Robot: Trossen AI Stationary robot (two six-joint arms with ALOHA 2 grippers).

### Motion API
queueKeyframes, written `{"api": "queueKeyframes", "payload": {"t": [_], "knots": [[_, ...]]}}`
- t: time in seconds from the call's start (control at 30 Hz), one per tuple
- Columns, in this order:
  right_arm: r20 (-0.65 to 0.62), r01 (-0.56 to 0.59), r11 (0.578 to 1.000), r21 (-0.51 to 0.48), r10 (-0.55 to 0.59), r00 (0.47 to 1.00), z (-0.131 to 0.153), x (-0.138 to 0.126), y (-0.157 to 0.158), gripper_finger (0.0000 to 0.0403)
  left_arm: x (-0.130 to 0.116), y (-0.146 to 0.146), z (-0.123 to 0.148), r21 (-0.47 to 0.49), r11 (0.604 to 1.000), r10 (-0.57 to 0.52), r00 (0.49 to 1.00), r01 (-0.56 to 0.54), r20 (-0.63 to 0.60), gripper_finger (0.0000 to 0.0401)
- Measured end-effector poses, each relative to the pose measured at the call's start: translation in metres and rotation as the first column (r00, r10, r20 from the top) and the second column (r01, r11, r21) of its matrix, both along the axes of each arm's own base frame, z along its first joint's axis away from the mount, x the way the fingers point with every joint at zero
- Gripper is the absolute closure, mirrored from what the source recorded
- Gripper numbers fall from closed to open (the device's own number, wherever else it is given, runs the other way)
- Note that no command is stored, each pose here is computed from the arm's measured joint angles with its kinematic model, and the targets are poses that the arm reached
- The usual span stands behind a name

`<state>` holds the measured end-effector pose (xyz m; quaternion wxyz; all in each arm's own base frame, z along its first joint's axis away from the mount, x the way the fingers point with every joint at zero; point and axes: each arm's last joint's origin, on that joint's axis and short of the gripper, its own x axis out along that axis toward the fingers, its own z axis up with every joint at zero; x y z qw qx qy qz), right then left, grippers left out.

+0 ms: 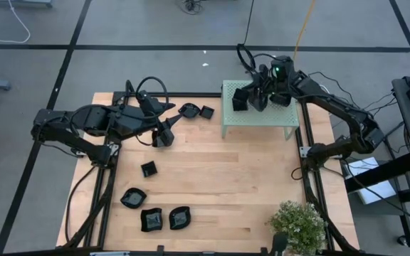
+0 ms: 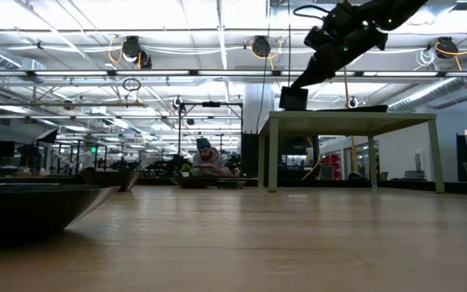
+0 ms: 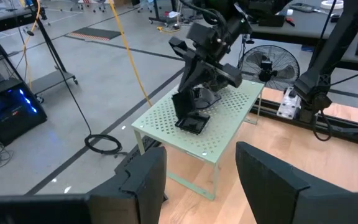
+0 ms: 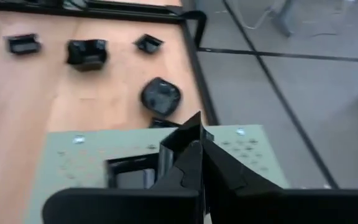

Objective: Pick & Place Mini shaped plates
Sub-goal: Stack the square plate on top of the square plate on the shelf

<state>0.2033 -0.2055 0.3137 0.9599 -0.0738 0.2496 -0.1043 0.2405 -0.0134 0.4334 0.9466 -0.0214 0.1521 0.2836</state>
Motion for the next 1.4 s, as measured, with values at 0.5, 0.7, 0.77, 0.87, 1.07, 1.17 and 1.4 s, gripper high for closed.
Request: {"api": "queueKeyframes", "payload": {"t": [0.5, 0.7, 0.77, 0.87, 1.07, 1.17, 1.4], "knots": [[-0.019, -0.104, 0.991, 0.081, 0.106, 0.994, -0.006, -0.002, 0.006, 0.0403, 0.000, 0.000, 0.000, -0.006, 1.000, 0.003, 1.000, -0.003, 0.004, 0.0203], [-0.024, -0.111, 0.993, 0.042, 0.112, 0.993, -0.005, 0.001, 0.008, 0.0402, 0.000, 0.000, 0.000, -0.012, 1.000, 0.005, 1.000, -0.005, 0.008, 0.0203], [-0.034, -0.106, 0.994, 0.029, 0.107, 0.994, -0.005, 0.003, 0.009, 0.0397, 0.000, 0.000, 0.000, -0.023, 1.000, 0.009, 1.000, -0.009, 0.015, 0.0203], [-0.051, -0.114, 0.993, 0.020, 0.115, 0.992, -0.006, 0.004, 0.011, 0.0380, 0.000, 0.000, 0.000, -0.026, 1.000, 0.010, 1.000, -0.010, 0.017, 0.0203], [-0.060, -0.137, 0.991, -0.001, 0.137, 0.989, -0.007, 0.006, 0.014, 0.0342, 0.000, 0.000, 0.000, -0.027, 1.000, 0.011, 1.000, -0.011, 0.018, 0.0203], [-0.054, -0.135, 0.991, -0.009, 0.135, 0.989, -0.006, 0.006, 0.013, 0.0328, 0.000, 0.000, 0.000, -0.025, 1.000, 0.011, 1.000, -0.010, 0.016, 0.0203], [-0.105, -0.181, 0.982, -0.042, 0.176, 0.979, -0.009, 0.004, 0.015, 0.0319, 0.000, 0.000, 0.000, -0.025, 1.000, 0.010, 1.000, -0.010, 0.017, 0.0203]]}}
